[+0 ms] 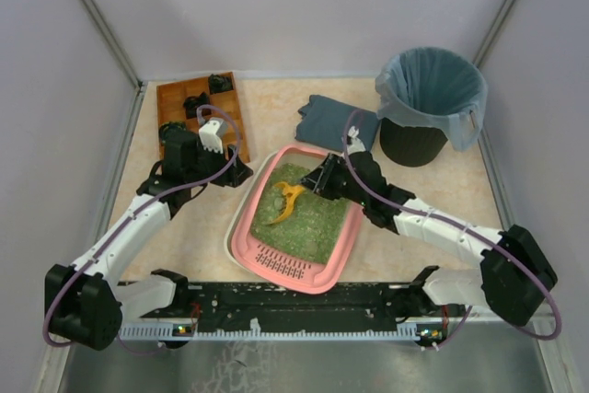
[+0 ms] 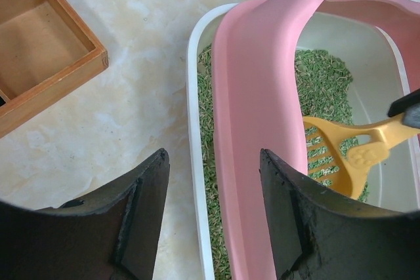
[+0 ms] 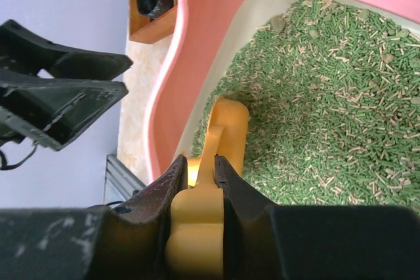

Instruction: Clean the litter box

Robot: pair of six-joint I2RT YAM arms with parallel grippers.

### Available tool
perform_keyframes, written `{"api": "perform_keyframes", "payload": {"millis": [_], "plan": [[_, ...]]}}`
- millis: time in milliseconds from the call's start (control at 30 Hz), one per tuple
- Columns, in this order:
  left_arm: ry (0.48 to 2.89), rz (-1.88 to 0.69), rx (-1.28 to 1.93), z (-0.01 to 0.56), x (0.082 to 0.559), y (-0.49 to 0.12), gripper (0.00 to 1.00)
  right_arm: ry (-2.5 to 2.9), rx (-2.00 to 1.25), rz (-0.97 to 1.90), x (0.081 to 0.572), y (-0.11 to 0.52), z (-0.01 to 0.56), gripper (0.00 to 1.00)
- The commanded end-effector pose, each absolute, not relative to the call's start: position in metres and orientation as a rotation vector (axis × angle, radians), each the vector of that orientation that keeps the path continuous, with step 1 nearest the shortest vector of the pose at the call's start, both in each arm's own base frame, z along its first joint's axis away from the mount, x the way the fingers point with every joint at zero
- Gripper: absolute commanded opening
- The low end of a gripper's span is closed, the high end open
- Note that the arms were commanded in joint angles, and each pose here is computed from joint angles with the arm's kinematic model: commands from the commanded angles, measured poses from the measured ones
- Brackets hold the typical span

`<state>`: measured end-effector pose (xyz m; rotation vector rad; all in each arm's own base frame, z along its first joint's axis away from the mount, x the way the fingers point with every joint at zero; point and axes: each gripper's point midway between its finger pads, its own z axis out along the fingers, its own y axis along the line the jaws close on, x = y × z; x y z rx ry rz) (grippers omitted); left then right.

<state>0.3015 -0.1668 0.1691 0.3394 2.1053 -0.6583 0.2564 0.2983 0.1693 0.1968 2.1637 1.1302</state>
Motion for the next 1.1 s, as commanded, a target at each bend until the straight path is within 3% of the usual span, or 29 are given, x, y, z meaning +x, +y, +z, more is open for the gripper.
{"api": "perform_keyframes", "payload": {"millis": [0, 600, 767, 933, 1067], "plan": [[2.084, -0.669, 0.344, 0.173, 0.303, -0.167, 0.64, 1.976, 0.224, 1.258, 0.257, 0.296, 0.225, 0.00], [2.073, -0.667, 0.341, 0.175, 0.304, -0.167, 0.68, 1.898, 0.345, 1.347, 0.229, 0.251, 0.232, 0.00], [2.055, -0.682, 0.350, 0.180, 0.303, -0.169, 0.76, 1.820, 0.390, 1.428, 0.219, 0.238, 0.243, 0.00], [2.013, -0.715, 0.381, 0.189, 0.301, -0.175, 0.90, 1.790, 0.431, 1.393, 0.212, 0.217, 0.246, 0.00], [1.995, -0.702, 0.410, 0.192, 0.303, -0.178, 0.93, 1.738, 0.523, 1.340, 0.212, 0.191, 0.247, 0.00]]}}
